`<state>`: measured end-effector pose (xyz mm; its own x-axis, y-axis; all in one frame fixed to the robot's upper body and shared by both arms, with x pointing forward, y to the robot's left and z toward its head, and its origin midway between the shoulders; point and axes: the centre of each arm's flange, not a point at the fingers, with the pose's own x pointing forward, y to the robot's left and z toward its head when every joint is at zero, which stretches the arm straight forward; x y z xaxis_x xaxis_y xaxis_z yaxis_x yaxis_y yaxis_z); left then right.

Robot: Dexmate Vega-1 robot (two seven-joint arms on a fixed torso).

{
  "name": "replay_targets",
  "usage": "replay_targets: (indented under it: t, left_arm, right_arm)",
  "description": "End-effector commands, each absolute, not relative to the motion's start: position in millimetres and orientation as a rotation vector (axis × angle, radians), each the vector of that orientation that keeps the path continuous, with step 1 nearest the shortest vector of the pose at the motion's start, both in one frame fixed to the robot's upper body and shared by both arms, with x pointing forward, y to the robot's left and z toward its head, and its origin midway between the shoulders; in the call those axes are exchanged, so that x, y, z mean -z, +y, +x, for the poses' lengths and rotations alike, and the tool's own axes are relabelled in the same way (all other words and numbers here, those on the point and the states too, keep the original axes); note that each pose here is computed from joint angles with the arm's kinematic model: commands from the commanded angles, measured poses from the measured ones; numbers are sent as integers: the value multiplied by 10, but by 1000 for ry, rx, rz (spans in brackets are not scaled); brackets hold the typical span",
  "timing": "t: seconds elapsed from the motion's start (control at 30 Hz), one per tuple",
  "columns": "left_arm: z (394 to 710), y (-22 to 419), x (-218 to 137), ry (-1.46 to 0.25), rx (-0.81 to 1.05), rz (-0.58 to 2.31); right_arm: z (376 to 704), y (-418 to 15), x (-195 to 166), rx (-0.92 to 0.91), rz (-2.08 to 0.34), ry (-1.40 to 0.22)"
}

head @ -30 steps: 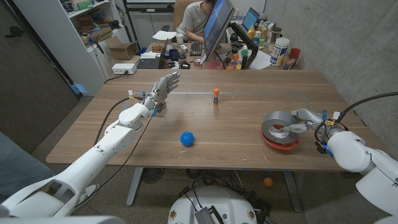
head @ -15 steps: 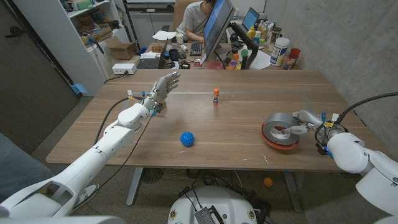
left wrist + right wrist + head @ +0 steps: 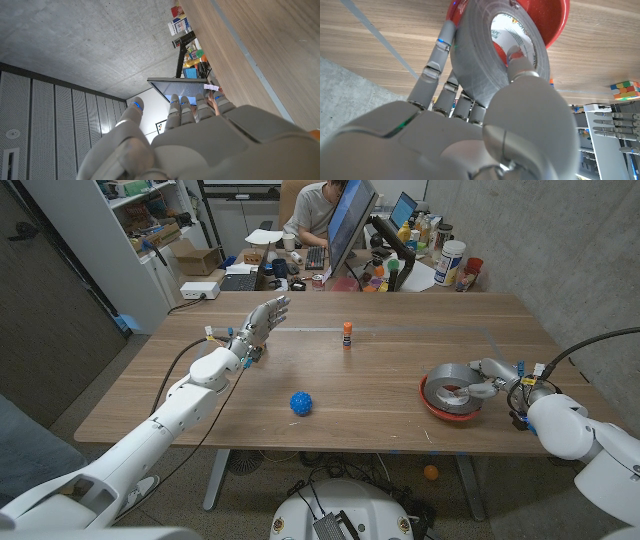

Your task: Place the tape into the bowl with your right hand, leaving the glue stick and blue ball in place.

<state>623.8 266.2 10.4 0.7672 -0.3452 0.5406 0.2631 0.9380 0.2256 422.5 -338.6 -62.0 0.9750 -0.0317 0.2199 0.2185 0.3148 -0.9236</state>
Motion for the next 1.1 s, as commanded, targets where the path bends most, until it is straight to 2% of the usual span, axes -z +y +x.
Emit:
replay_targets:
  t: [0.03, 1.1]
  left_arm:
    - [6189, 2660, -74, -617, 327, 132]
    - [6159, 2672, -57, -620, 319, 125]
  right_arm:
    - [4198, -3392, 612, 166, -1246, -176]
    - [4280, -3348, 595, 49, -1285, -121]
